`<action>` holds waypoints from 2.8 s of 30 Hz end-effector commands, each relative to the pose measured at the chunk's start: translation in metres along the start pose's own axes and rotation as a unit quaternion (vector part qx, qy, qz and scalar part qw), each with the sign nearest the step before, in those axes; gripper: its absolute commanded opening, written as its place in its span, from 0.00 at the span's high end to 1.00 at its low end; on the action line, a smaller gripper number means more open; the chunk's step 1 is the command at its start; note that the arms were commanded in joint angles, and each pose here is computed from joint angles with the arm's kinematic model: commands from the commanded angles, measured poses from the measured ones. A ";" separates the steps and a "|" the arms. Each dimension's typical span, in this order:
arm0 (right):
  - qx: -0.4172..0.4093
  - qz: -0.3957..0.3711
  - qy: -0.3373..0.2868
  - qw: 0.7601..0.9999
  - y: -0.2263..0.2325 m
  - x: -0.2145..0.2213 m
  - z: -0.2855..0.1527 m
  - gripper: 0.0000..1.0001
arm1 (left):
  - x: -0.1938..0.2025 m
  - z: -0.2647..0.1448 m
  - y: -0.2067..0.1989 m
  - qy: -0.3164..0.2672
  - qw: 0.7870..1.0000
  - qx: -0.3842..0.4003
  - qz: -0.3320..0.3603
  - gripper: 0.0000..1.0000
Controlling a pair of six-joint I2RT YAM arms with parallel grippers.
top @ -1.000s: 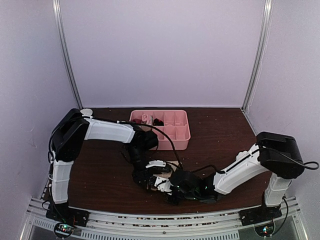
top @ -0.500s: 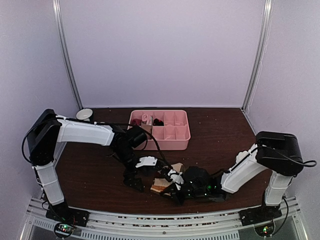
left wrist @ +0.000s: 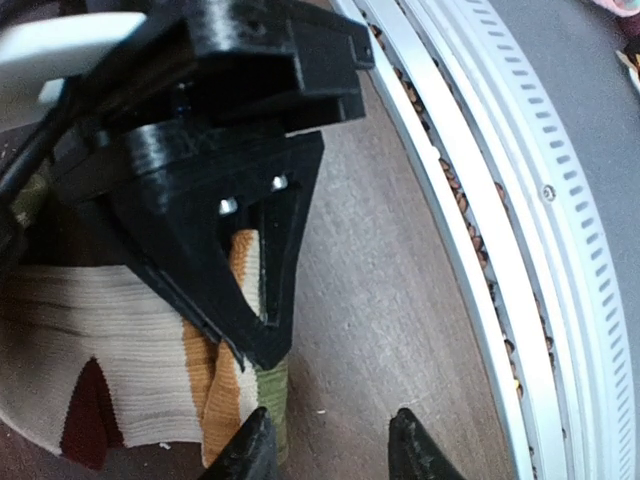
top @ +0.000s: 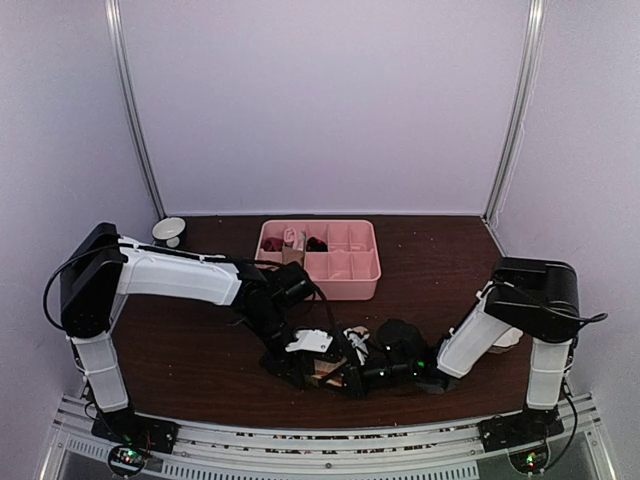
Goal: Roll the socks
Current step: Roll the sock at the center of the board.
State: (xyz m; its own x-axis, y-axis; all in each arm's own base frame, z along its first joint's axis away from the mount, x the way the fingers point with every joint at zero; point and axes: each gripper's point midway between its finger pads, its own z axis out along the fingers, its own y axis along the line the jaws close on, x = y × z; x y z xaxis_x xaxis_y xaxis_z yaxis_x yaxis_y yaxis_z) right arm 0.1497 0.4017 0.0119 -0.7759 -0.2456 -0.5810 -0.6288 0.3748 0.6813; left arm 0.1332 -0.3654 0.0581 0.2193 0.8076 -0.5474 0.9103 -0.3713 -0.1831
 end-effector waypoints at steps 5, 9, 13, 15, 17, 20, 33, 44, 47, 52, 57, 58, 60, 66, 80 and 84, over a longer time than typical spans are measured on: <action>0.146 0.134 0.165 0.966 -0.085 0.117 -0.029 1.00 | 0.006 0.013 0.023 0.022 0.998 -0.037 0.038 0.62; 0.142 0.135 0.169 0.966 -0.084 0.118 -0.028 1.00 | 0.010 0.015 0.028 0.034 0.997 -0.054 0.047 0.61; 0.141 0.135 0.173 0.965 -0.084 0.118 -0.027 1.00 | 0.012 0.020 0.029 0.042 0.995 -0.067 0.057 0.62; 0.141 0.137 0.175 0.965 -0.085 0.119 -0.027 1.00 | 0.012 0.024 0.026 0.044 0.996 -0.057 0.055 0.63; 0.141 0.138 0.175 0.965 -0.085 0.119 -0.026 1.00 | 0.014 0.029 0.021 0.049 0.996 -0.045 0.054 0.67; 0.139 0.137 0.174 0.965 -0.084 0.118 -0.027 1.00 | 0.019 0.035 0.016 0.055 0.997 -0.028 0.048 0.78; 0.156 0.040 0.072 0.984 -0.067 0.064 -0.052 0.69 | 0.033 0.029 0.012 0.029 0.995 0.066 -0.072 1.00; 0.262 -0.093 -0.122 0.953 -0.048 -0.004 -0.138 0.00 | 0.029 0.018 -0.014 0.016 0.979 0.155 -0.135 1.00; 0.306 -0.117 -0.185 0.927 -0.041 -0.031 -0.170 0.00 | 0.023 0.013 -0.019 0.011 0.974 0.172 -0.149 1.00; 0.365 -0.033 -0.308 0.878 -0.053 -0.048 -0.229 0.00 | 0.020 0.016 -0.026 0.014 0.956 0.224 -0.186 1.00; 0.269 -0.044 -0.356 0.894 -0.035 -0.043 -0.230 0.00 | 0.022 0.025 -0.024 0.015 0.942 0.252 -0.221 1.00; 0.275 -0.068 -0.332 0.899 -0.031 -0.041 -0.224 0.00 | 0.023 0.027 -0.023 0.012 0.938 0.258 -0.231 1.00; 0.290 -0.138 -0.282 0.904 -0.019 -0.035 -0.208 0.00 | 0.026 0.031 -0.020 0.013 0.932 0.265 -0.247 1.00; 0.256 -0.348 -0.148 0.890 0.024 -0.002 -0.148 0.08 | 0.038 0.035 -0.009 0.019 0.924 0.266 -0.273 1.00; 0.187 -0.528 -0.051 0.827 0.089 0.024 -0.029 0.38 | 0.081 0.052 0.013 0.121 0.946 0.157 -0.257 1.00; 0.171 -0.527 -0.041 0.832 0.087 0.021 -0.007 0.45 | 0.078 0.053 0.011 0.124 0.947 0.157 -0.252 1.00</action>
State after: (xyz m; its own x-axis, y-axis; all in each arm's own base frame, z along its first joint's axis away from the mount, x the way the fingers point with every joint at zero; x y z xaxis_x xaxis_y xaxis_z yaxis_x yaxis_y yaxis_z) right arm 0.0777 0.4037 0.0630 0.1682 -0.5607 -0.8108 -0.8834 0.2793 -0.3764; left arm 0.1232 -0.3478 0.0143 -0.2070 0.9595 -0.1909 0.6499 -0.0110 -0.7599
